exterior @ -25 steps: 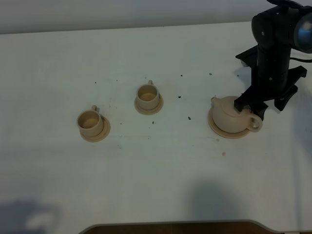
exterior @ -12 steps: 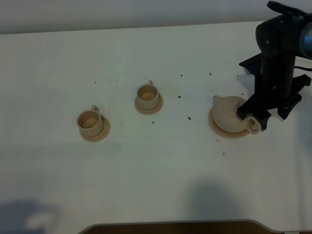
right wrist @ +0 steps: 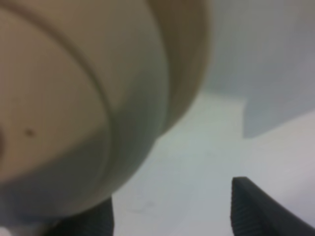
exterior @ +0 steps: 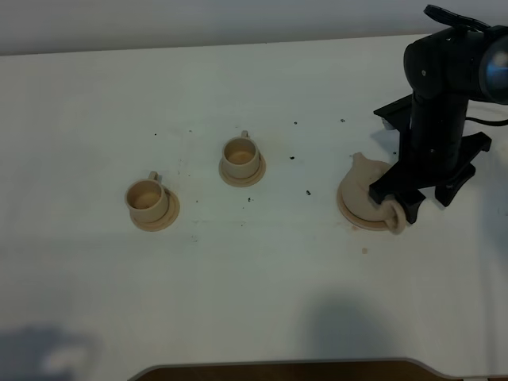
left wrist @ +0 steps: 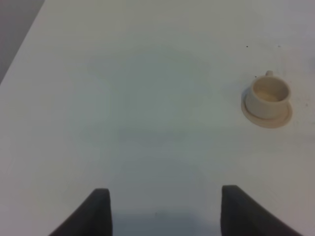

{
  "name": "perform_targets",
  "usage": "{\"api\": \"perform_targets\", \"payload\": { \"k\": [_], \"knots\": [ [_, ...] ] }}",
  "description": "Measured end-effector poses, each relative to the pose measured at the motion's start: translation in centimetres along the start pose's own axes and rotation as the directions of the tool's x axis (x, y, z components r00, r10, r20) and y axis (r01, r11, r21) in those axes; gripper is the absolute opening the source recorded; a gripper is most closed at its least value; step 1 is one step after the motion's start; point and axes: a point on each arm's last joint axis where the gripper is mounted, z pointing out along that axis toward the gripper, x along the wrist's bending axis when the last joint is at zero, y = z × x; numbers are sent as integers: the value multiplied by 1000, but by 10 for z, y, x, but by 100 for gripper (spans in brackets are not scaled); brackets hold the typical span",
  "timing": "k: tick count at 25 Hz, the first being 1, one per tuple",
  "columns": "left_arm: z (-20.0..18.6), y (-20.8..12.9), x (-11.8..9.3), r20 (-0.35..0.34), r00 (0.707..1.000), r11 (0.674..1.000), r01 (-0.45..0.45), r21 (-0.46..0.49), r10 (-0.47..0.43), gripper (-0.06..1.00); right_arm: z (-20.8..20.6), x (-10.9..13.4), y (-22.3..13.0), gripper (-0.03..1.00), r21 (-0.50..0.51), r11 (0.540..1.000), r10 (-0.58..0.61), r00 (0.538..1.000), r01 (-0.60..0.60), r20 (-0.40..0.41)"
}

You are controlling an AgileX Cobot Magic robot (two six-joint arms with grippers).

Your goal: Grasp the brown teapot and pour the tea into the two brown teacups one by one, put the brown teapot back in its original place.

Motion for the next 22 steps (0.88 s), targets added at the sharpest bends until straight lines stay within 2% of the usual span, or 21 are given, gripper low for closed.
{"api": "perform_targets", "payload": {
  "k": [8,15,19,22],
  "knots": [
    [0,0,0,0,1000,1000,0,0,0,50,0,11,1,54,-3,1000,-1,999,1,-35],
    [0,0,0,0,1000,1000,0,0,0,50,-2,4,-5,54,47,999,12,999,-14,38],
    [0,0,0,0,1000,1000,1,0,-1,50,-20,2,-10,54,9,999,38,998,-39,58],
    [0,0,0,0,1000,1000,1,0,-1,50,-36,4,-15,54,-33,997,64,997,-63,41]
  ]
}}
